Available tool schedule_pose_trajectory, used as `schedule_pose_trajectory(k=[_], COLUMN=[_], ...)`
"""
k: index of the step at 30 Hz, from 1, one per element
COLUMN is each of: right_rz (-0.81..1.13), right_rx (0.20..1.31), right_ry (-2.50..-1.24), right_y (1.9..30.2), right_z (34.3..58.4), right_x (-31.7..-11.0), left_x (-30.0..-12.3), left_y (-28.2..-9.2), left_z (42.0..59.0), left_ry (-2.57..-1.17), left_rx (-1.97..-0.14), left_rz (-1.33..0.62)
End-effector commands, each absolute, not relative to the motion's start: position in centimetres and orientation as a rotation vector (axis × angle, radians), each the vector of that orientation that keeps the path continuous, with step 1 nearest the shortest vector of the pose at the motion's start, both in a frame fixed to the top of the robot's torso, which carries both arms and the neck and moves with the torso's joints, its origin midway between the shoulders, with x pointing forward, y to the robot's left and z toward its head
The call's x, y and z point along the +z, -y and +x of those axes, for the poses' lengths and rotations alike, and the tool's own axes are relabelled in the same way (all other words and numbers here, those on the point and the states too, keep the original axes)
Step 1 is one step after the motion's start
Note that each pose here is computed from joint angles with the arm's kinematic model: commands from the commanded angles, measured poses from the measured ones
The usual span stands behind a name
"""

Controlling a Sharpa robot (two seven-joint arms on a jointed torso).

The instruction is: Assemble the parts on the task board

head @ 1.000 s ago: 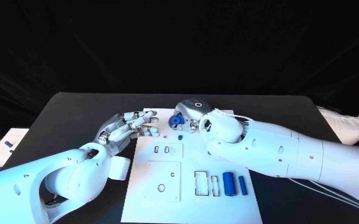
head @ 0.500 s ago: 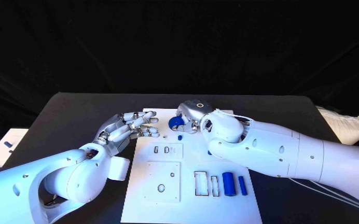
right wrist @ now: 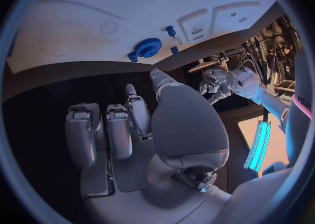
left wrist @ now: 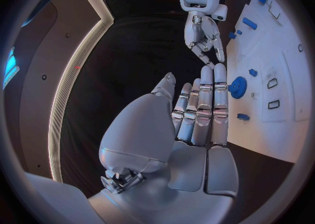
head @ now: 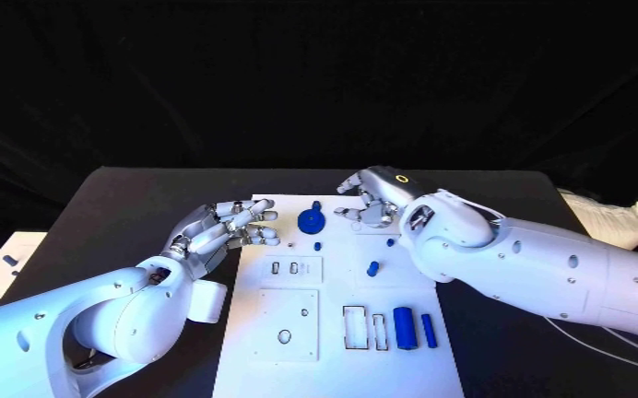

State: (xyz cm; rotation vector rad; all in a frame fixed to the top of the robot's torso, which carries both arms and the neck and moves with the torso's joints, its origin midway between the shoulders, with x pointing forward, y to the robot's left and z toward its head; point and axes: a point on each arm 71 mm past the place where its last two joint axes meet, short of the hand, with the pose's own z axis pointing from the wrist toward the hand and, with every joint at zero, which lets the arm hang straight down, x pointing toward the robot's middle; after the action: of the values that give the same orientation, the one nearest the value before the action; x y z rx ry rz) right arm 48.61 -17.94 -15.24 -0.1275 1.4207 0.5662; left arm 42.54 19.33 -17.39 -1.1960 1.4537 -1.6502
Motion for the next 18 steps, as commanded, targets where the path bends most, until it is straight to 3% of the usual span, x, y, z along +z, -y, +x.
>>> schedule_pose_trajectory(k=[1, 8, 18], right_rz=[0.018, 0.126, 0.136], right_rx=[0.825, 0.847, 0.778], right_ry=[-1.473, -1.529, -1.565], right_y=[20.4, 26.2, 29.5], right_z=[48.3, 48.0, 47.3], right_x=[-14.9, -15.7, -17.5], left_x=[-17.2, -17.2, -17.4], left_y=[-19.3, -19.5, -19.9], left_z=[42.4, 42.5, 42.8], left_ry=[-1.455, -1.452, -1.446], left_rx=[-1.676, -1.673, -1.663], left_rz=[-1.187, -1.187, -1.19])
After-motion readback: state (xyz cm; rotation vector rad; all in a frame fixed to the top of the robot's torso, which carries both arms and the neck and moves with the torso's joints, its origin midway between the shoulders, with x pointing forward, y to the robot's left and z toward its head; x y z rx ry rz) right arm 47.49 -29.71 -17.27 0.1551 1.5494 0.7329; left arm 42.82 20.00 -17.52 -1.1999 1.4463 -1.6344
